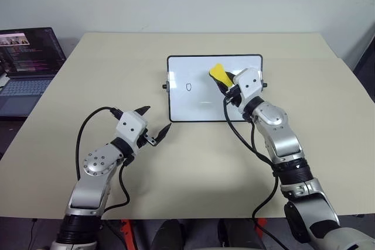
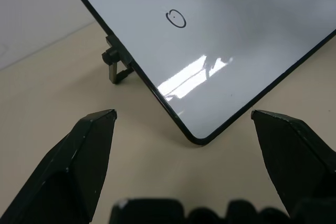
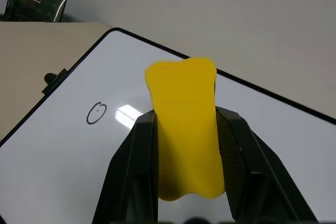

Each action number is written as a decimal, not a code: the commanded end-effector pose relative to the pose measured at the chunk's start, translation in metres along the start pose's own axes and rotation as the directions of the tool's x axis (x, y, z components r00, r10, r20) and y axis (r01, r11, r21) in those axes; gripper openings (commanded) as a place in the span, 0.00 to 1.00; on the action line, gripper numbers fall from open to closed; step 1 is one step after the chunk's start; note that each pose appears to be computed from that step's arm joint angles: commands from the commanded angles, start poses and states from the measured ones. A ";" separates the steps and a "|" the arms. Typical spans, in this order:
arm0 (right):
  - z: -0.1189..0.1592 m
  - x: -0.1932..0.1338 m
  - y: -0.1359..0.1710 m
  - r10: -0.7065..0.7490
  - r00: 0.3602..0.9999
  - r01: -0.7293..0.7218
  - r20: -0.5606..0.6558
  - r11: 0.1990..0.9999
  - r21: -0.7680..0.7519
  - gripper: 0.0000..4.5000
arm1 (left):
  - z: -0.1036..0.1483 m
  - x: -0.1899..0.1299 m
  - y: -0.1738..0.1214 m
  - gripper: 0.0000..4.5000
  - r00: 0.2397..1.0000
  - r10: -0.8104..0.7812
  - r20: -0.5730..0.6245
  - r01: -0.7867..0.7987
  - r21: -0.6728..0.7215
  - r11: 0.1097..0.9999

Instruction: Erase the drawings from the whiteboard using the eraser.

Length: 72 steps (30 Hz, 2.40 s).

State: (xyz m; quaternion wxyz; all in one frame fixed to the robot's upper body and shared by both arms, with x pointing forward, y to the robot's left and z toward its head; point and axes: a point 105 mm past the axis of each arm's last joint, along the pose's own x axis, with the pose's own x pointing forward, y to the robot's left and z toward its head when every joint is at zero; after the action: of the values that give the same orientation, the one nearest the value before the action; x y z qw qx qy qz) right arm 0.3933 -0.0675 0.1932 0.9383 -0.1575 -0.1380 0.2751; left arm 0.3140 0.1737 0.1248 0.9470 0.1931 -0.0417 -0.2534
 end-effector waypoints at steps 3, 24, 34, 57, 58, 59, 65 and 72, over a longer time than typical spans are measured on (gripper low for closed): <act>0.019 0.007 -0.003 0.000 0.998 0.002 0.068 1.000 -0.031 0.27 | 0.016 -0.001 0.000 1.00 0.998 0.024 0.052 -0.024 0.000 1.000; 0.020 0.055 0.016 0.060 0.992 -0.051 0.112 0.996 -0.078 0.27 | 0.003 -0.012 0.004 1.00 0.996 0.089 0.025 -0.089 -0.014 0.996; -0.003 0.068 0.037 0.110 0.994 -0.107 0.026 0.990 -0.096 0.27 | 0.003 -0.010 0.006 1.00 0.995 0.092 0.028 -0.091 -0.015 0.996; -0.061 0.028 0.089 0.300 0.947 -0.311 -0.116 0.945 -0.098 0.27 | 0.010 -0.002 0.007 1.00 0.996 0.080 0.048 -0.080 -0.007 0.997; -0.062 0.026 0.088 0.301 0.946 -0.312 -0.120 0.945 -0.097 0.27 | 0.010 -0.002 0.007 1.00 0.996 0.081 0.047 -0.080 -0.007 0.997; -0.063 0.025 0.087 0.300 0.946 -0.312 -0.122 0.945 -0.096 0.27 | 0.010 -0.002 0.007 1.00 0.996 0.081 0.047 -0.081 -0.007 0.997; -0.055 0.023 0.069 0.257 0.961 -0.268 -0.105 0.958 -0.102 0.27 | 0.009 -0.003 0.006 1.00 0.996 0.082 0.045 -0.082 -0.008 0.997; -0.011 0.040 0.042 0.167 0.986 -0.162 0.018 0.975 -0.154 0.27 | 0.009 -0.002 0.006 1.00 0.996 0.081 0.045 -0.081 -0.009 0.997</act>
State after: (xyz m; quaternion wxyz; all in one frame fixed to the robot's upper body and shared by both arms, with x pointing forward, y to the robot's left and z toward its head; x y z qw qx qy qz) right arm 0.4071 -0.0158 0.1386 0.8949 -0.2434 -0.1045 0.3591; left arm 0.3138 0.1795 0.1250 0.9585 0.1779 -0.0501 -0.2171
